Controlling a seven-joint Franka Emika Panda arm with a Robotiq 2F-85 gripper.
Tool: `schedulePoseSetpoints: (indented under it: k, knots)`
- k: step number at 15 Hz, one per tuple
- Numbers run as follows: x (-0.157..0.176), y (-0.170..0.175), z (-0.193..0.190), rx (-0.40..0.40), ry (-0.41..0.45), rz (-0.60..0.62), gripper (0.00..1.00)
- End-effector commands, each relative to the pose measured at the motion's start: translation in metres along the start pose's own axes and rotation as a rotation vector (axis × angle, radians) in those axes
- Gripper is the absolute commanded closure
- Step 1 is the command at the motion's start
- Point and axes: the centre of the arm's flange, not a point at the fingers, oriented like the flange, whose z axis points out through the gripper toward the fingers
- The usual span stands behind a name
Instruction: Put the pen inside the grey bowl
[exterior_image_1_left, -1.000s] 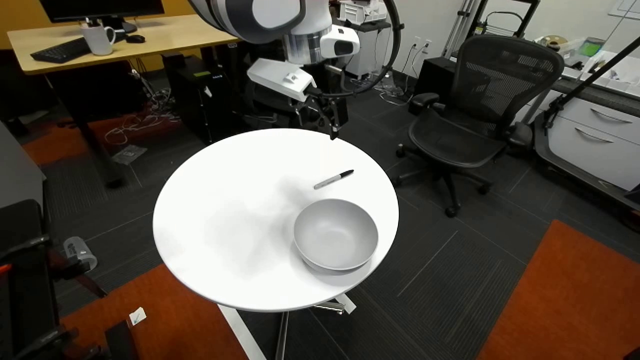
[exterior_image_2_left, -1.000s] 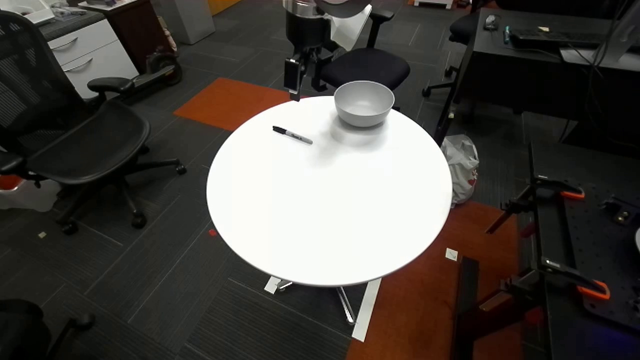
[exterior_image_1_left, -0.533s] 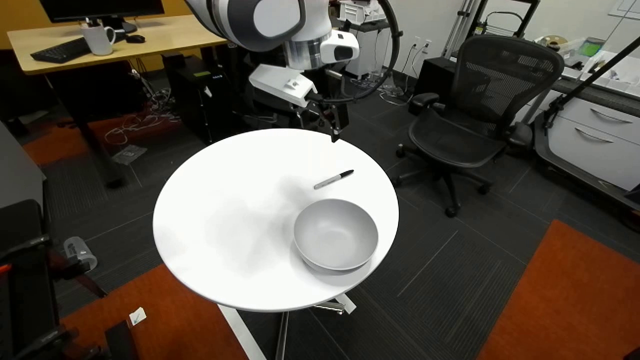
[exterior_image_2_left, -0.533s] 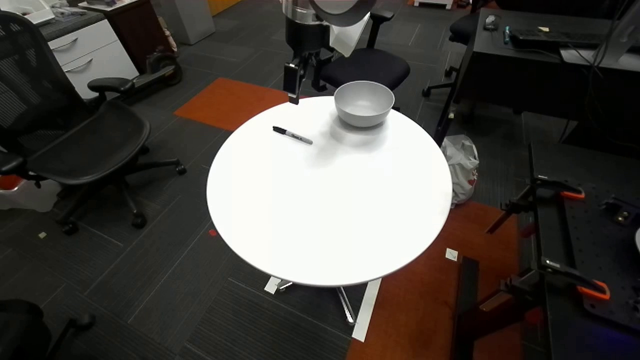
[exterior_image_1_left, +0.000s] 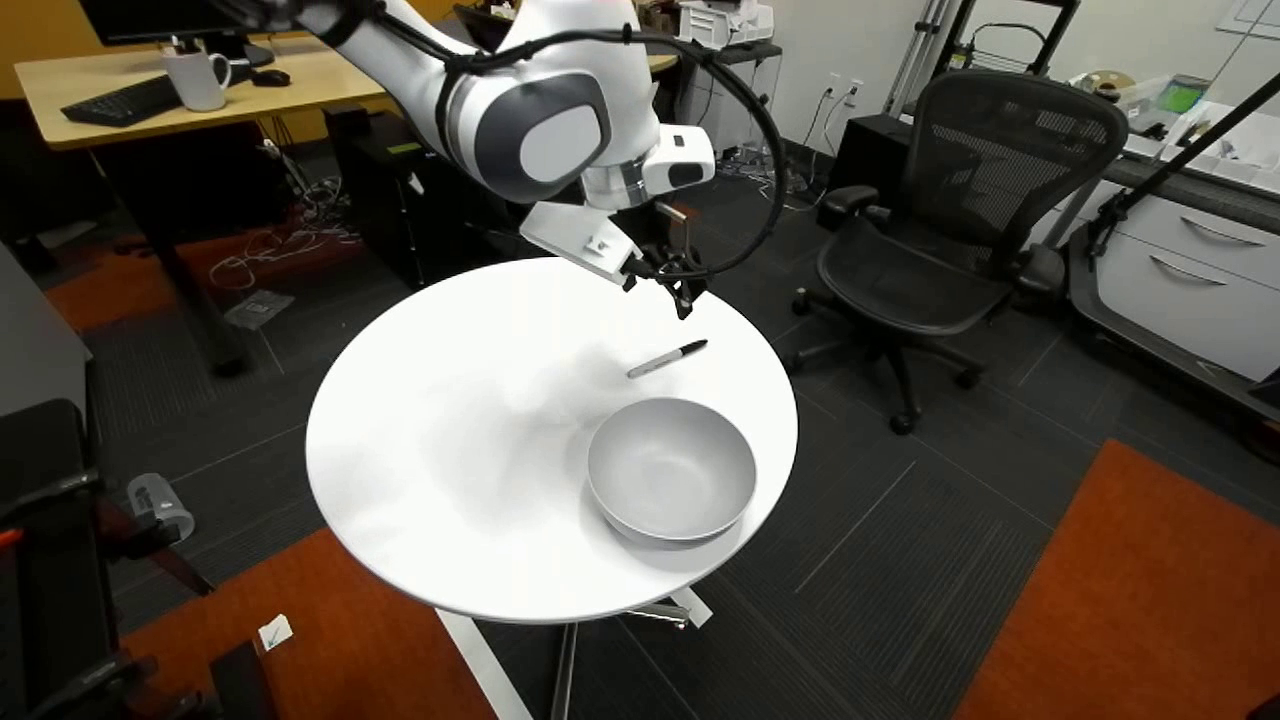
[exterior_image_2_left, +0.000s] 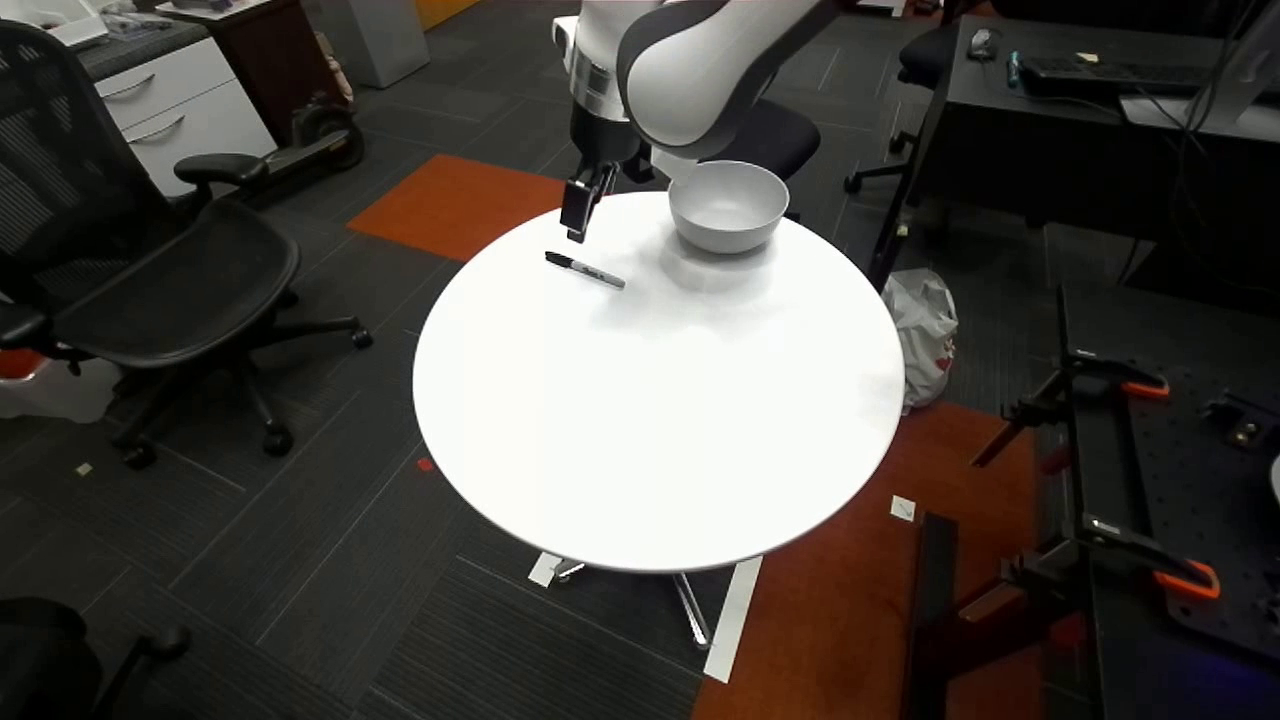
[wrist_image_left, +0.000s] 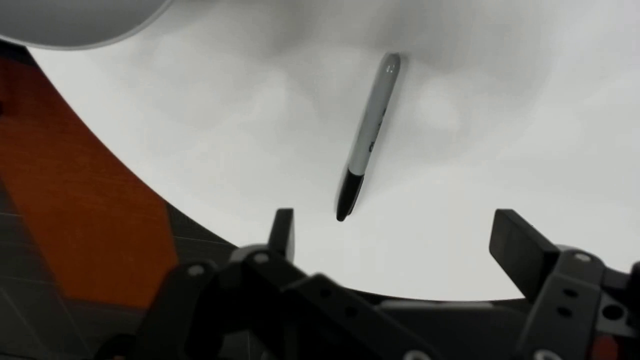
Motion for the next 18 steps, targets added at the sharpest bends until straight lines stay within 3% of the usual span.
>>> schedulePoseSetpoints:
  k: [1,18]
  knots:
    - [0.003,-0.001,0.019,-0.006,0.014,0.023,0.0]
    - [-0.002,0.012,0.087,0.033,-0.008,0.089,0.0]
